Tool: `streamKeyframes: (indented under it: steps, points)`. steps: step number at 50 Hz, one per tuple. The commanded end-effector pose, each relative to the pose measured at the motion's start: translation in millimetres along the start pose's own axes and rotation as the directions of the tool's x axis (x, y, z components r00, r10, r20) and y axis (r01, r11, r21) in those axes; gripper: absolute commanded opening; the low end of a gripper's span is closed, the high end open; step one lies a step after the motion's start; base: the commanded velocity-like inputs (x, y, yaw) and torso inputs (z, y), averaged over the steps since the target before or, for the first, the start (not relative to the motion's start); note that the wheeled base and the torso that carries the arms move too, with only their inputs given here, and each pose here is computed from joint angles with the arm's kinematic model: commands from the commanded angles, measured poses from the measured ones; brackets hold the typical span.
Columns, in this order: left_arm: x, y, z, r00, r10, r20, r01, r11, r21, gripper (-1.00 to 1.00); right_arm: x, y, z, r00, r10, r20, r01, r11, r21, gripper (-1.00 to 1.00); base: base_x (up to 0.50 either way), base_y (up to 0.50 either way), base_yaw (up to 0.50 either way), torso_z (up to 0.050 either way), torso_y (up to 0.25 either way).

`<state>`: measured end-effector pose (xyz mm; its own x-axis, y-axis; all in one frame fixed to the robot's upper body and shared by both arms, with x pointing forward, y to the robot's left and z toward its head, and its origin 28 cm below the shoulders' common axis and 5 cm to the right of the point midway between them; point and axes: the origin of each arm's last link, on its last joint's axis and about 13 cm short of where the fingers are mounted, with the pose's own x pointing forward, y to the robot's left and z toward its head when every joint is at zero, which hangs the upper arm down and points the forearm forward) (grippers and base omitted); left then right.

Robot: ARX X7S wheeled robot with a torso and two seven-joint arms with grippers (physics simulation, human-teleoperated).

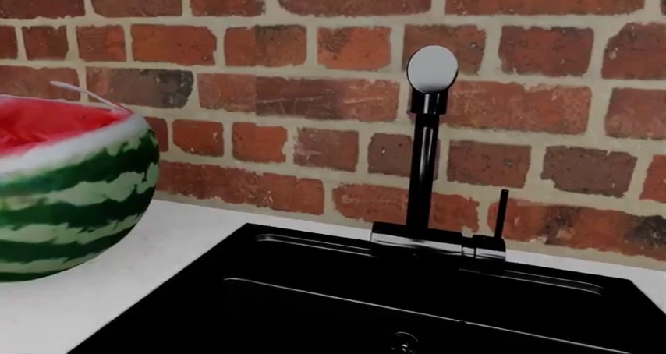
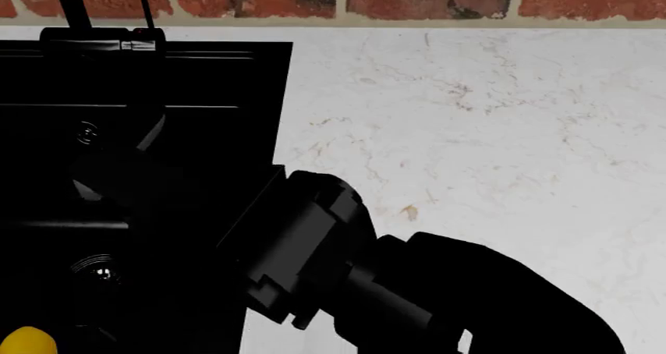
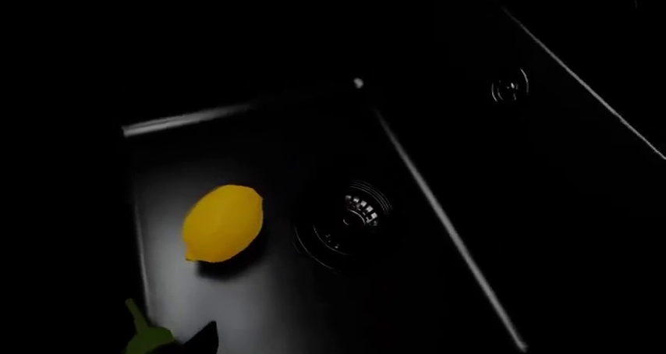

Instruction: Pick the eggplant from the counter and place it in the sink

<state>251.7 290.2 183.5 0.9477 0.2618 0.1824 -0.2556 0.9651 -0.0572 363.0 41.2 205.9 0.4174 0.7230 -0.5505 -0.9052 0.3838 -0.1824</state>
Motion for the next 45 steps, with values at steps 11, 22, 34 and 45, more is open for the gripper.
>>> streamKeyframes:
  steps: [11,22,34,45]
  points:
    - [1.3,-0.7,0.9,1.000,0.000,-0.001,0.000,1.000,0.005,1.00,-17.1,-35.7,12.1,0.988,-0.125,0.089,0.122,0.992,0.040,1.00,0.00,0.00,0.00,0.000,0.000]
    - [2.6,-2.7,0.5,1.000,-0.012,-0.004,0.012,1.000,0.009,1.00,-52.6,-38.3,4.4,0.965,-0.209,0.156,0.202,0.977,0.060,1.00,0.00,0.00,0.00,0.000,0.000]
    - [2.3,-2.2,-1.8,1.000,-0.013,-0.009,0.013,1.000,0.006,1.00,-97.0,-25.1,-14.3,0.924,-0.293,0.247,0.264,0.954,0.144,1.00,0.00,0.00,0.00,0.000,0.000]
    - [1.7,-2.5,-1.0,1.000,-0.014,-0.007,0.014,1.000,0.007,1.00,-119.0,-19.6,-29.6,0.888,-0.359,0.288,0.306,0.928,0.213,1.00,0.00,0.00,0.00,0.000,0.000]
